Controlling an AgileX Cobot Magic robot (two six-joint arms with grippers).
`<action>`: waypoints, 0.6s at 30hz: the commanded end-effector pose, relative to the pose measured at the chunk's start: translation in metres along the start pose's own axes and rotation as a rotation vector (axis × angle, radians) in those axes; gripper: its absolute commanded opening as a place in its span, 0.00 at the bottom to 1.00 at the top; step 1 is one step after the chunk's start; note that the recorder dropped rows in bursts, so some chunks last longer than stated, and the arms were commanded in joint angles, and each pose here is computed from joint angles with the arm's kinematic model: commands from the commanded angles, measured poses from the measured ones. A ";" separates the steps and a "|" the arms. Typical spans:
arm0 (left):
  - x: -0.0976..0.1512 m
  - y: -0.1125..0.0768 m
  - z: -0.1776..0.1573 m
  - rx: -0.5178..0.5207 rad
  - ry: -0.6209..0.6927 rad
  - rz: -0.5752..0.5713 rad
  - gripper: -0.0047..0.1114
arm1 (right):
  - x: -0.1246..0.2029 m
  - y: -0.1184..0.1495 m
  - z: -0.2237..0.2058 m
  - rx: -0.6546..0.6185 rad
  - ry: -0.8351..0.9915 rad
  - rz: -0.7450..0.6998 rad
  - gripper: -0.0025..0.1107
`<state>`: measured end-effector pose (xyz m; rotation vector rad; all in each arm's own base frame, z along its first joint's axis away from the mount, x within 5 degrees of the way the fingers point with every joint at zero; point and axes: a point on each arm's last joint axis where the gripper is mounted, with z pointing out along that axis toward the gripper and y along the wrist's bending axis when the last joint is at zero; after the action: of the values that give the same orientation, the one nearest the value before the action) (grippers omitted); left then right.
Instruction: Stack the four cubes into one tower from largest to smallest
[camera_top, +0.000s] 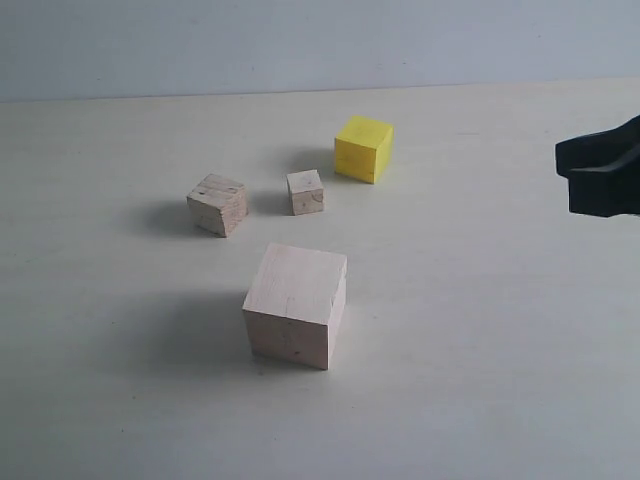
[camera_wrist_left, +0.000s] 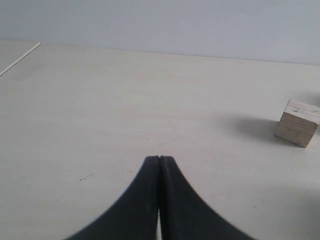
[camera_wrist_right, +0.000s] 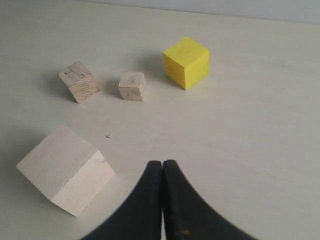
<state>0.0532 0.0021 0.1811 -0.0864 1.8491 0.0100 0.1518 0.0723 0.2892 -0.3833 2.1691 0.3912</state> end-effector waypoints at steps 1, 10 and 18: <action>-0.004 0.000 0.000 0.003 -0.051 0.006 0.04 | -0.005 0.000 -0.001 0.001 -0.036 -0.006 0.02; -0.027 0.000 -0.005 -0.002 -0.315 0.005 0.04 | -0.011 0.000 -0.001 0.010 -0.099 -0.004 0.02; -0.029 0.000 -0.005 -0.002 -0.332 0.005 0.04 | -0.011 0.001 -0.001 -0.003 -0.101 0.026 0.02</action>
<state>0.0568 0.0039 0.2065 -0.0831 1.5597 0.0291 0.1557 0.0732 0.2953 -0.3336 2.0981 0.4176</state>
